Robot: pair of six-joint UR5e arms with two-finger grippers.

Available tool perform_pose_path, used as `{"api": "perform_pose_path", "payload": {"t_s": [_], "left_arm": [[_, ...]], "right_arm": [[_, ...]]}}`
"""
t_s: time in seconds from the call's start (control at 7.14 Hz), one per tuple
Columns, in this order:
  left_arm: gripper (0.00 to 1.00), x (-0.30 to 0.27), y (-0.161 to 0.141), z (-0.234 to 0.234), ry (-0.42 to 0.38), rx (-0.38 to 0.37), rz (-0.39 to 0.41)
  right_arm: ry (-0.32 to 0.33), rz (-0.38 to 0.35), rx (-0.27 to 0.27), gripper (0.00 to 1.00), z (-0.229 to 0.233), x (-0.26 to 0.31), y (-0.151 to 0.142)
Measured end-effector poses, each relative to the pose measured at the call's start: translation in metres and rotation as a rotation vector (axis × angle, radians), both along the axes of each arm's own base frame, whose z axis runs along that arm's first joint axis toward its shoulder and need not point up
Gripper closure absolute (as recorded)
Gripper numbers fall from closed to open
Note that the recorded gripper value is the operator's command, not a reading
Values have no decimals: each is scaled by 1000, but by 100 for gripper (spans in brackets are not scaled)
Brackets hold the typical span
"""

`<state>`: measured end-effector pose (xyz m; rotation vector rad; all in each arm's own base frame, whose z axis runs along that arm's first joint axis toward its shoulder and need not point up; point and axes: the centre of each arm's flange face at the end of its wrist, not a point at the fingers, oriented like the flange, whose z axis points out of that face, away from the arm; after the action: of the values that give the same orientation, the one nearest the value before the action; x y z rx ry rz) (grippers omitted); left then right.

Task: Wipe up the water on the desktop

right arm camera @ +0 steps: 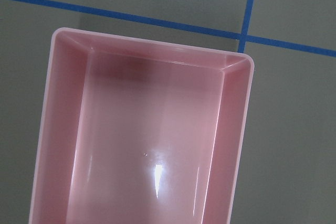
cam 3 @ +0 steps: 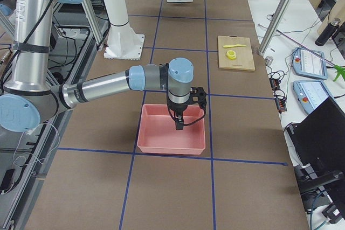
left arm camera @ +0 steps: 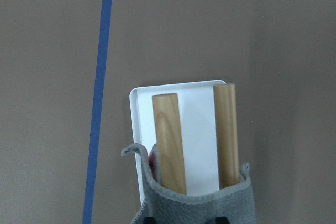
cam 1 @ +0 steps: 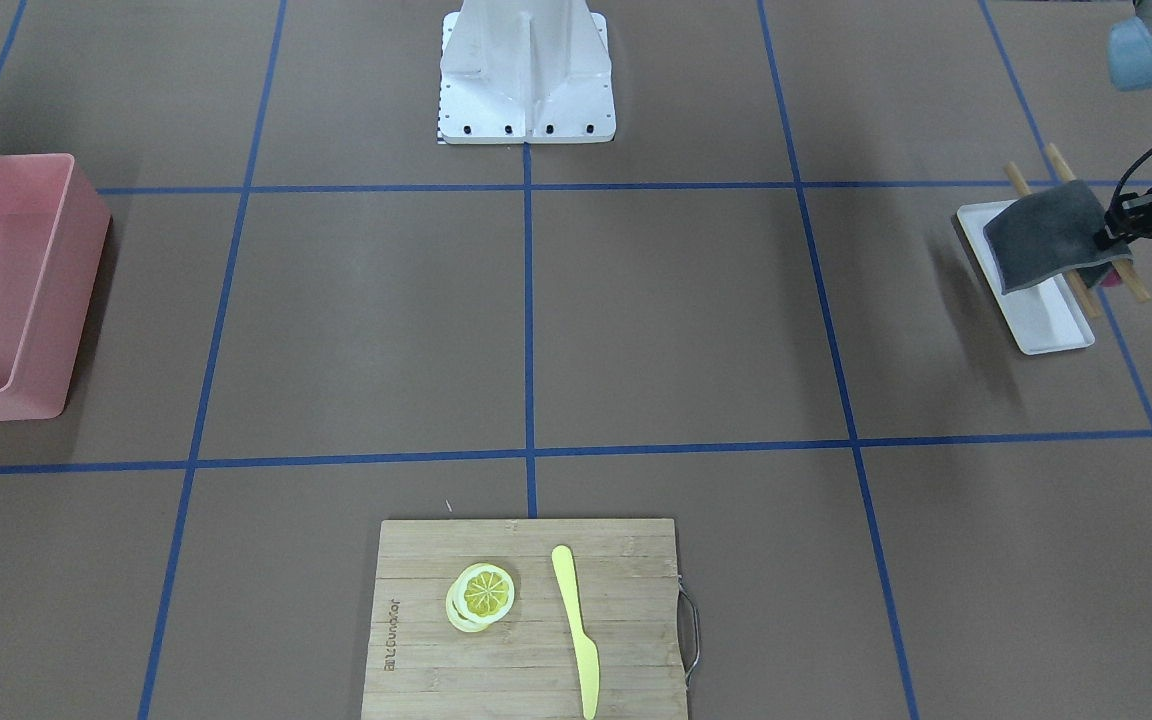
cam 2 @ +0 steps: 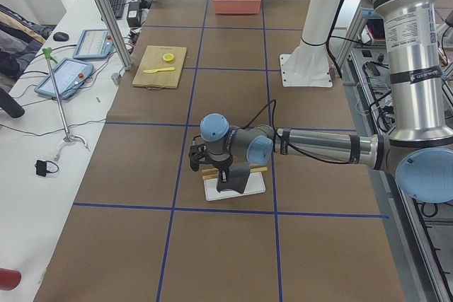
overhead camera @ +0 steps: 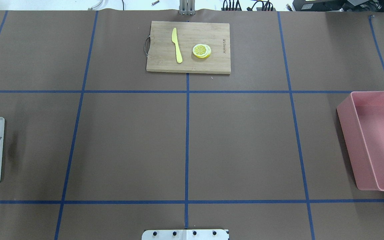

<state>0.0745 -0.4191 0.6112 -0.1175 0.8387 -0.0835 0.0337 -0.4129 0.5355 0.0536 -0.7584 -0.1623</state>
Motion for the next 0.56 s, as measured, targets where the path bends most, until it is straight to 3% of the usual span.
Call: {"api": "perform_pose_path", "payload": {"t_s": [0.14,0.56], "left_arm": [[100,0,0,0,0,0,0],[79,0,1,-3,2,3,0]], "right_arm": [[-1,0,1,0,0,0,0],[-3,-1,6,0,-3,0,0]]}}
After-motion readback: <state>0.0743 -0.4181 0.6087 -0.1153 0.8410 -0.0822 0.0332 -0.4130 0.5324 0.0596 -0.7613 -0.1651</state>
